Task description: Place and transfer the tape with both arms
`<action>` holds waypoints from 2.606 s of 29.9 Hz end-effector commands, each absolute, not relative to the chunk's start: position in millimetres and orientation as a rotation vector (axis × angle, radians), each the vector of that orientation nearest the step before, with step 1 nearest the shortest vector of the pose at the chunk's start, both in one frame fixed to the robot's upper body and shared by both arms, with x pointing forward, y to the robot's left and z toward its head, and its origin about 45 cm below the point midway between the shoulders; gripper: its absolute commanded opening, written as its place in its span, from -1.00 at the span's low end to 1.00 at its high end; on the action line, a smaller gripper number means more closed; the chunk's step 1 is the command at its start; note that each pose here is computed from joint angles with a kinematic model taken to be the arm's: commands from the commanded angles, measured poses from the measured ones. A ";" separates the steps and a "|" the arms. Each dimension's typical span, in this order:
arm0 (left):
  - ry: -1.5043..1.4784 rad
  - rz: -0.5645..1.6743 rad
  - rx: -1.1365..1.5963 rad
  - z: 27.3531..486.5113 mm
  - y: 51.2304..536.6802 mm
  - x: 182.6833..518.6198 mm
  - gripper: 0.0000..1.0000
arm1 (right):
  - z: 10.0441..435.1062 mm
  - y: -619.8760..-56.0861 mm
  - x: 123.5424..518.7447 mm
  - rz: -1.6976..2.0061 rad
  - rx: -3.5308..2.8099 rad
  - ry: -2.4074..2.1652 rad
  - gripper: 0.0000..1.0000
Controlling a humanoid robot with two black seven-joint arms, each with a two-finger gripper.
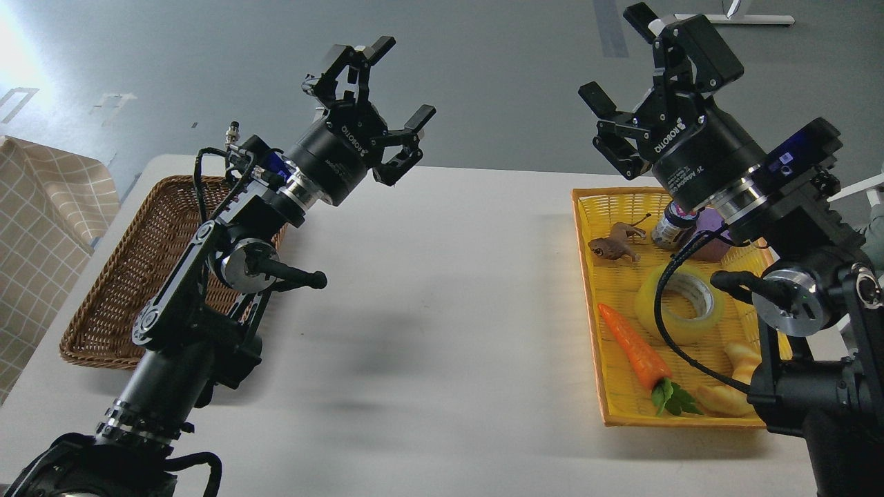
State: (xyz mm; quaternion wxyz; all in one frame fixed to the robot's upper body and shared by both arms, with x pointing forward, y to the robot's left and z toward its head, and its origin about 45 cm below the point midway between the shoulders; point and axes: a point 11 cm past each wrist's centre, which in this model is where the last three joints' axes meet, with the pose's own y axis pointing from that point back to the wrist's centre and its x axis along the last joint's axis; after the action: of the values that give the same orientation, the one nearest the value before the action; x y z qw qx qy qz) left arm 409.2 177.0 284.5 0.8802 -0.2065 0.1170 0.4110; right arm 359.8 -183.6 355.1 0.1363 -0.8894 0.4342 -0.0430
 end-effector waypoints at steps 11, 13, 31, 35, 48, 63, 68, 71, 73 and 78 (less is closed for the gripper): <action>0.244 0.844 -0.442 285.6 173.0 405.7 0.96 | 346.4 -186.6 364.2 -0.089 -2.579 1.282 1.00; 0.243 0.844 -0.443 286.2 172.8 406.0 0.96 | 345.9 -186.7 364.4 -0.087 -2.580 1.283 1.00; 0.262 0.879 -0.425 276.5 178.4 404.8 0.96 | 351.7 -354.5 382.1 -0.460 -2.832 1.956 1.00; 0.264 0.879 -0.426 276.0 178.0 404.9 0.96 | 351.1 -381.2 373.5 -0.538 -2.921 2.037 1.00; 0.281 0.923 -0.418 270.3 181.7 406.1 0.96 | 326.4 -405.9 346.3 -1.298 -3.174 1.923 1.00; 0.280 0.953 -0.429 269.7 187.0 407.6 0.96 | 341.1 -409.9 350.6 -1.267 -3.074 1.964 1.00; 0.276 0.954 -0.431 272.1 187.0 409.6 0.96 | 316.6 -409.0 342.1 -1.325 -3.198 1.998 1.00; 0.274 0.957 -0.430 272.7 188.1 410.9 0.96 | 309.2 -402.5 341.3 -1.589 -3.257 1.959 1.00; 0.276 0.959 -0.433 272.4 188.3 410.8 0.96 | 305.9 -403.5 342.5 -1.795 -3.273 1.954 1.00; 0.289 0.962 -0.435 268.1 187.8 408.9 0.96 | 286.2 -395.2 350.9 -2.058 -3.310 2.046 0.95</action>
State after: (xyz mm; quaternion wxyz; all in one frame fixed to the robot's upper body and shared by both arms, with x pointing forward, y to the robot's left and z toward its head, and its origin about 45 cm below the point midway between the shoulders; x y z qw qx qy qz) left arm 409.6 187.9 269.7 0.8549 -0.2058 0.1345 0.4567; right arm 347.5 -401.4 299.2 -0.5518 -0.6346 0.3866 -0.3785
